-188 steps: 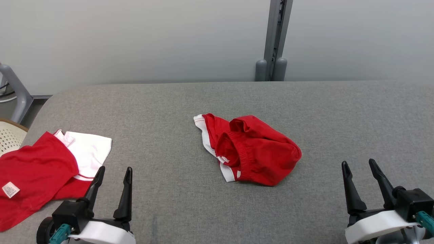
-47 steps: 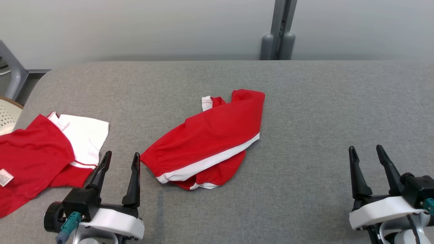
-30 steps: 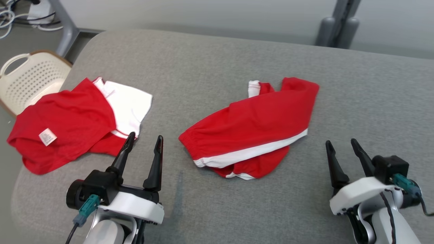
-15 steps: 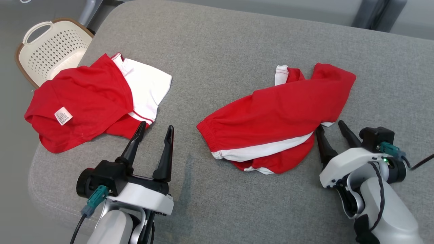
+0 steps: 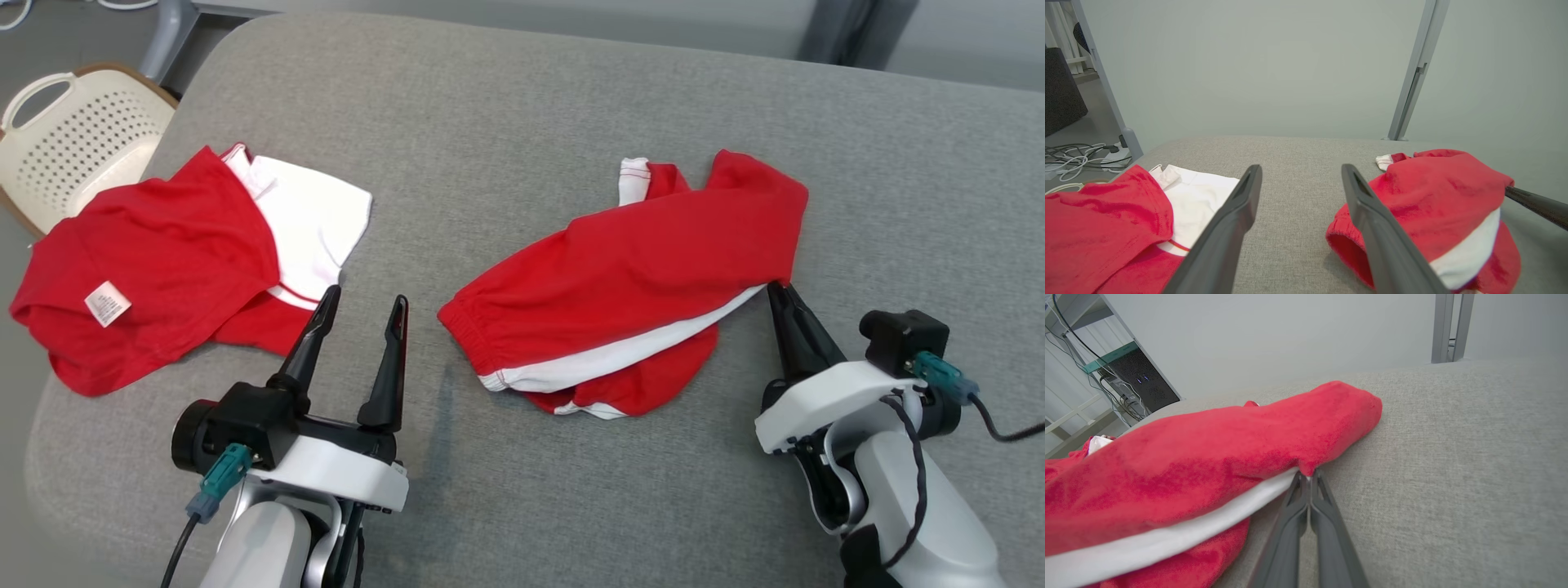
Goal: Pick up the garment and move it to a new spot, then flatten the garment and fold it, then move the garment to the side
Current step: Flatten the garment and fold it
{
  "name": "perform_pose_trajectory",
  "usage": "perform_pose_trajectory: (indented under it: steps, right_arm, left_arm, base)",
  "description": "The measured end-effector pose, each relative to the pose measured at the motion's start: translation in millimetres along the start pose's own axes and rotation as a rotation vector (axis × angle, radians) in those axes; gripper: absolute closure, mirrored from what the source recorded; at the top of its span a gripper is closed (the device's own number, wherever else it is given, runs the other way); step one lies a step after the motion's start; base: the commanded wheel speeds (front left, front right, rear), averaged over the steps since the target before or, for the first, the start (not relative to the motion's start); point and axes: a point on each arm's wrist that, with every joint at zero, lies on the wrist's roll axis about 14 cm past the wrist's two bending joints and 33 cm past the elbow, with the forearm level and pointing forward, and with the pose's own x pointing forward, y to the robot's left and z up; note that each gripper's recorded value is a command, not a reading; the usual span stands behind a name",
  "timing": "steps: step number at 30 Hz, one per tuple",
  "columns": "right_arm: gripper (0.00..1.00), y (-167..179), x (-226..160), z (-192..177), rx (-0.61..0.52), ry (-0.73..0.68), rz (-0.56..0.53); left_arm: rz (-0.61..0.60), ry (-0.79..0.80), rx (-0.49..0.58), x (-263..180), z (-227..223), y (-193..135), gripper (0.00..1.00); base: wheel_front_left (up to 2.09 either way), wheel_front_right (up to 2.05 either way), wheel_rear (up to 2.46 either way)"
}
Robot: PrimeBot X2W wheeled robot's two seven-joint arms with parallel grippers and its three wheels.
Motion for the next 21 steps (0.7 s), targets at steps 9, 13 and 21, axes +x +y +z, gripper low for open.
perform_pose_trajectory:
  steps: [9, 13, 21]
  right_arm:
    - [1.00, -23.6, -39.4, 32.4, -0.025, -0.131, -0.071]
    - [1.00, -35.9, -63.5, 45.6, -0.048, -0.168, -0.118]
    - [1.00, -61.3, -117.4, 61.3, -0.082, -0.180, -0.237]
  left_arm:
    - [-0.065, -0.008, -0.003, 6.6, 0.1, -19.6, 0.00]
    - [-0.089, -0.012, -0.002, 9.2, 0.4, -27.0, 0.00]
    - [-0.127, -0.017, -0.006, 14.6, 0.7, -39.5, 0.00]
  base:
    - [0.00, 0.00, 0.00]
    - [0.00, 0.00, 0.00]
    - [0.00, 0.00, 0.00]
